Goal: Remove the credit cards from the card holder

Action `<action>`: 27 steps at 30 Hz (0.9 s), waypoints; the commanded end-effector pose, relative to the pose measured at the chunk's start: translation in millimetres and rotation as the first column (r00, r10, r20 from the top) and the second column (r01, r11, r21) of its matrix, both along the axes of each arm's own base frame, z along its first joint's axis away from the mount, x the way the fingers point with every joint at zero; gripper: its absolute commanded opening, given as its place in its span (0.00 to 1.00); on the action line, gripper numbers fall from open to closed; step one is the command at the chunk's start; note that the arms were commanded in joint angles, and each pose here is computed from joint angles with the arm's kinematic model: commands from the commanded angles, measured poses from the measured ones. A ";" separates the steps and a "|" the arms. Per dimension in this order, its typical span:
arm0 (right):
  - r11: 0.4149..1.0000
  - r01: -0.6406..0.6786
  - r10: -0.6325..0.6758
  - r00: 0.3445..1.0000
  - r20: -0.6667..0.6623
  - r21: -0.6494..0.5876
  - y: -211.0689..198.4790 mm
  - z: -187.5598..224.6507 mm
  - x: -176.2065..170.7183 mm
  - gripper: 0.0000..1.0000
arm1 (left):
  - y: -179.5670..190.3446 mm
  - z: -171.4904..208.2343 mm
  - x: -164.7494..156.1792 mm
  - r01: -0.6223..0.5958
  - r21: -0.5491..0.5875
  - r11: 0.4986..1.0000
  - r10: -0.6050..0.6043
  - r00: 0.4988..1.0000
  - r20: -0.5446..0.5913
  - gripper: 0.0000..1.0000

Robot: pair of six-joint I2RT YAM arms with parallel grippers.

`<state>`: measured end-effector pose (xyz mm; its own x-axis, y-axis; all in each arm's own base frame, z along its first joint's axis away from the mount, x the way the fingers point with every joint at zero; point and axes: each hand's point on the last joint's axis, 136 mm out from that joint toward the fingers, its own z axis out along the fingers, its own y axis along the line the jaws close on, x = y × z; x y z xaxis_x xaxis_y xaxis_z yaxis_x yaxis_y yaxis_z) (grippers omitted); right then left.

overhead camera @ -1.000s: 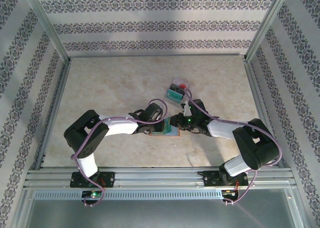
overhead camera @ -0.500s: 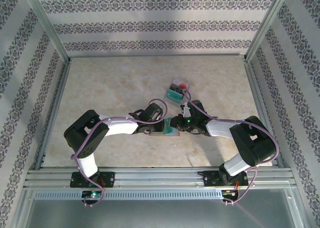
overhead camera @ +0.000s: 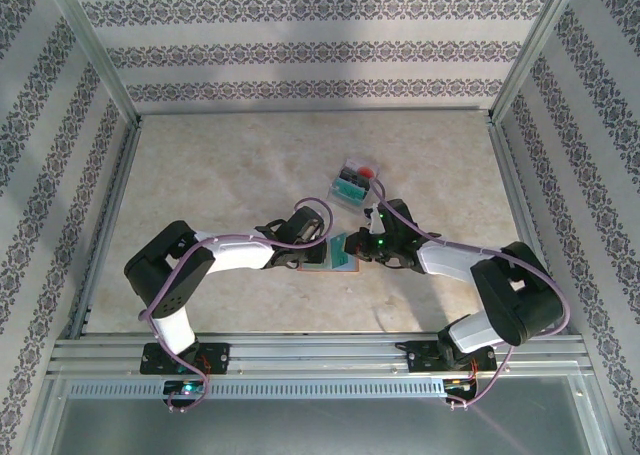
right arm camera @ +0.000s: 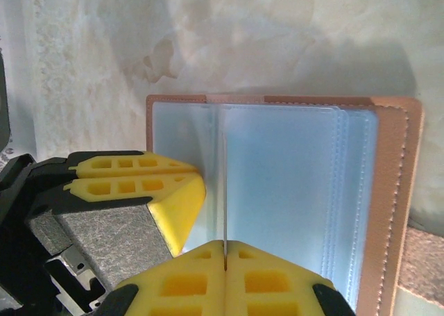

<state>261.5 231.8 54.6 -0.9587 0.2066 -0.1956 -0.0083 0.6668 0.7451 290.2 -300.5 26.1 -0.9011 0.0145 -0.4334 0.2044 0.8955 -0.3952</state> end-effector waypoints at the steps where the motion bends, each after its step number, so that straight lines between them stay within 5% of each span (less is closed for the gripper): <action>1: 0.999 0.012 -0.011 1.000 0.019 -0.037 -9.0 2.0 1.7 0.05 | 12.5 -4.2 -8.2 -0.012 0.051 0.999 0.012 1.000 -0.015 0.14; 9: 0.992 0.016 -0.009 0.998 0.056 -0.121 -21.3 11.1 1.3 0.02 | 16.6 5.3 -6.3 -0.020 0.049 0.999 0.020 1.000 0.005 0.17; 27: 0.932 -0.052 0.155 0.952 0.265 -0.359 -41.2 80.3 33.8 0.00 | 43.9 49.9 1.2 -0.078 0.055 0.995 0.071 0.991 0.111 0.48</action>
